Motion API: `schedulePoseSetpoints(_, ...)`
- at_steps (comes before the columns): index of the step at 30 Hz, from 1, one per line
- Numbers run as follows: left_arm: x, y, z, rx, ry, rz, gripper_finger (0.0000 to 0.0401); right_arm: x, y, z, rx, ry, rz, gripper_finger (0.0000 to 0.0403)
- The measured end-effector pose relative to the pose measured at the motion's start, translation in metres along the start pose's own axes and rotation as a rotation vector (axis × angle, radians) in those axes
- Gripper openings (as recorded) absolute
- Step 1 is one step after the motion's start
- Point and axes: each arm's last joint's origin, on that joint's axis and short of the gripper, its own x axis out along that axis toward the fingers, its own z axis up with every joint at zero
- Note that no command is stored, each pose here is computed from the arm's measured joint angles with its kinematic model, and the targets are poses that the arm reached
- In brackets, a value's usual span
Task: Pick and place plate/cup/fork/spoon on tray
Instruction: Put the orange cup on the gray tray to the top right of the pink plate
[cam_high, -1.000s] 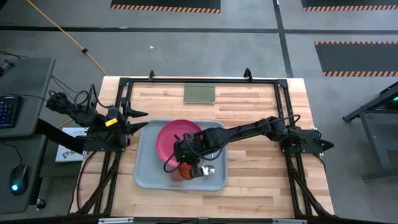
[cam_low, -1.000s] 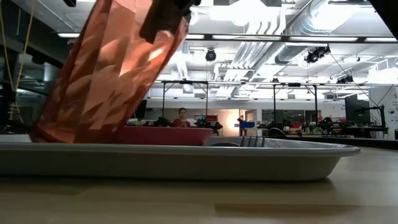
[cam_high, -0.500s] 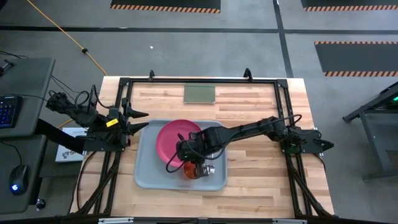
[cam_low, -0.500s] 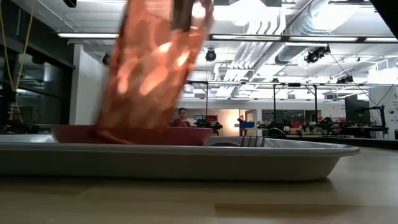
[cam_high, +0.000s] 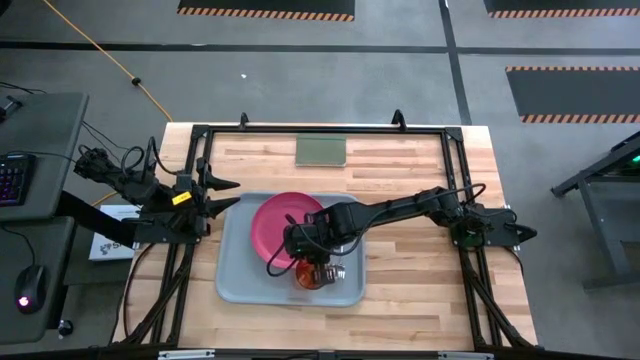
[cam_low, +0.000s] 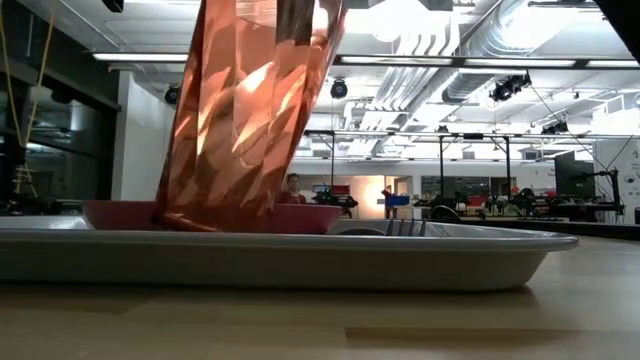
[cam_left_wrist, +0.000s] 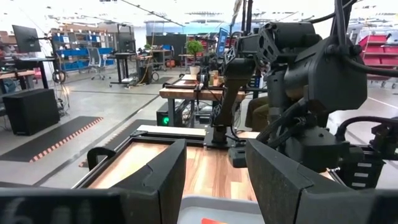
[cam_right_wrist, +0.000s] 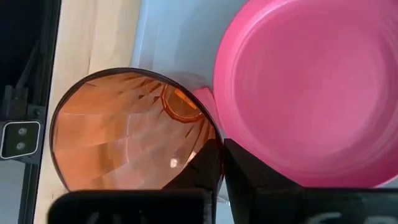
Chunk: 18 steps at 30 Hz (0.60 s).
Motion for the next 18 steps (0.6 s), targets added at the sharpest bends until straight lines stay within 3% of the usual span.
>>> schedulePoseSetpoints(11,0.0000,0.0000,-0.0001,-0.004,0.001,0.000,0.0156,-0.0001,0.0019,0.0004,-0.035,-0.001,0.065,0.0026)
schedulePoseSetpoints(18,0.0000,0.0000,-0.0001,-0.007,0.001,0.000,0.0156,-0.0003,0.0024,0.0051,-0.050,-0.050,0.069,0.0079)
